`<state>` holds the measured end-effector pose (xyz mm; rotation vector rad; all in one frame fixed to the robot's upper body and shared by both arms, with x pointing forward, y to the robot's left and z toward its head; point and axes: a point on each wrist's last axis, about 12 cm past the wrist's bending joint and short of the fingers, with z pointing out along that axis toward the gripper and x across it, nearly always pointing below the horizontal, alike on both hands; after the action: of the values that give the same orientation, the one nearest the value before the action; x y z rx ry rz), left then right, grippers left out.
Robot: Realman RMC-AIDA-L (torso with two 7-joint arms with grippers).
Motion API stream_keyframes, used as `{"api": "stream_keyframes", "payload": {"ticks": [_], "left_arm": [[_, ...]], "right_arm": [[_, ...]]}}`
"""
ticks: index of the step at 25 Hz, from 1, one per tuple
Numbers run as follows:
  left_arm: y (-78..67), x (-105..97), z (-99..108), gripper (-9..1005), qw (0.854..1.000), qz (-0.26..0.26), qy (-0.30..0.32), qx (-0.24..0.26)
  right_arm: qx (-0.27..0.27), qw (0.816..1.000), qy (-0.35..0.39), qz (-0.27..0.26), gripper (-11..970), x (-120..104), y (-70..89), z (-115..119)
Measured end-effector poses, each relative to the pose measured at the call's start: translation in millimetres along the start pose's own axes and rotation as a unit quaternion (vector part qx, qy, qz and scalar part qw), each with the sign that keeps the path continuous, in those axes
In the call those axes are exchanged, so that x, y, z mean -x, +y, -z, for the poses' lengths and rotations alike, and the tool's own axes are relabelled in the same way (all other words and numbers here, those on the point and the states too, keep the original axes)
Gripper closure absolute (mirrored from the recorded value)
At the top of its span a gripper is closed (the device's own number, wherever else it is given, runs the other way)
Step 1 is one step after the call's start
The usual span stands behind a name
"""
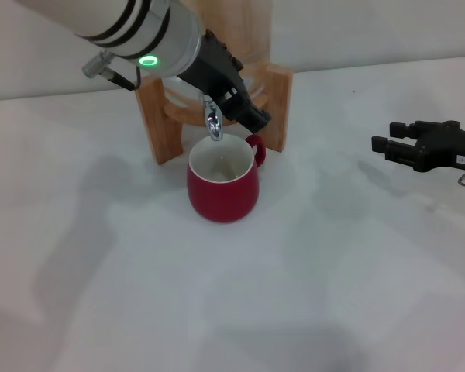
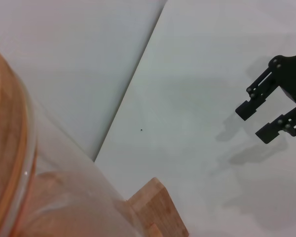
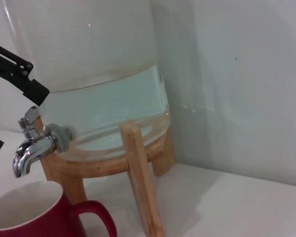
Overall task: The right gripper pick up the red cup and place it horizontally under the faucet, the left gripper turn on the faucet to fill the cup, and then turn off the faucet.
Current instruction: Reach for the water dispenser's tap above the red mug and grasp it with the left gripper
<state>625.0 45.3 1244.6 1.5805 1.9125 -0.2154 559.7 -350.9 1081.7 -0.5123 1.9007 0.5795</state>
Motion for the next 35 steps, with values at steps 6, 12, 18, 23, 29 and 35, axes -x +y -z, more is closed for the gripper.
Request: {"api": "stream_keyframes", "payload": {"ticks": [6, 12, 18, 23, 29, 35], "left_arm": [[-1.3, -1, -1, 121, 1.0, -0.002, -0.003, -0.006], [-2.9, -1, -1, 121, 1.0, -0.004, -0.004, -0.012], [-6.2, -1, -3, 121, 1.0, -0.01, -0.001, -0.018], [-9.0, 0, -3, 121, 1.0, -0.013, -0.001, -0.023], [-12.5, 1, -1, 121, 0.999, -0.014, 0.001, -0.032], [-13.7, 1, -1, 121, 0.999, -0.013, 0.002, -0.036]], "right_arm": [[-0.004, 1.0, 0.001, 0.001, 477, 1, -1.2, -1], [-0.006, 1.0, 0.001, 0.001, 477, 1, -1.5, -1], [-0.007, 1.0, 0.001, -0.001, 477, 0, -1.6, 0], [-0.009, 1.0, 0.002, -0.002, 477, 0, -2.0, 0], [-0.009, 1.0, 0.003, -0.001, 477, 0, -2.0, 0], [-0.008, 1.0, 0.004, -0.001, 477, 0, -2.0, 0]]}}
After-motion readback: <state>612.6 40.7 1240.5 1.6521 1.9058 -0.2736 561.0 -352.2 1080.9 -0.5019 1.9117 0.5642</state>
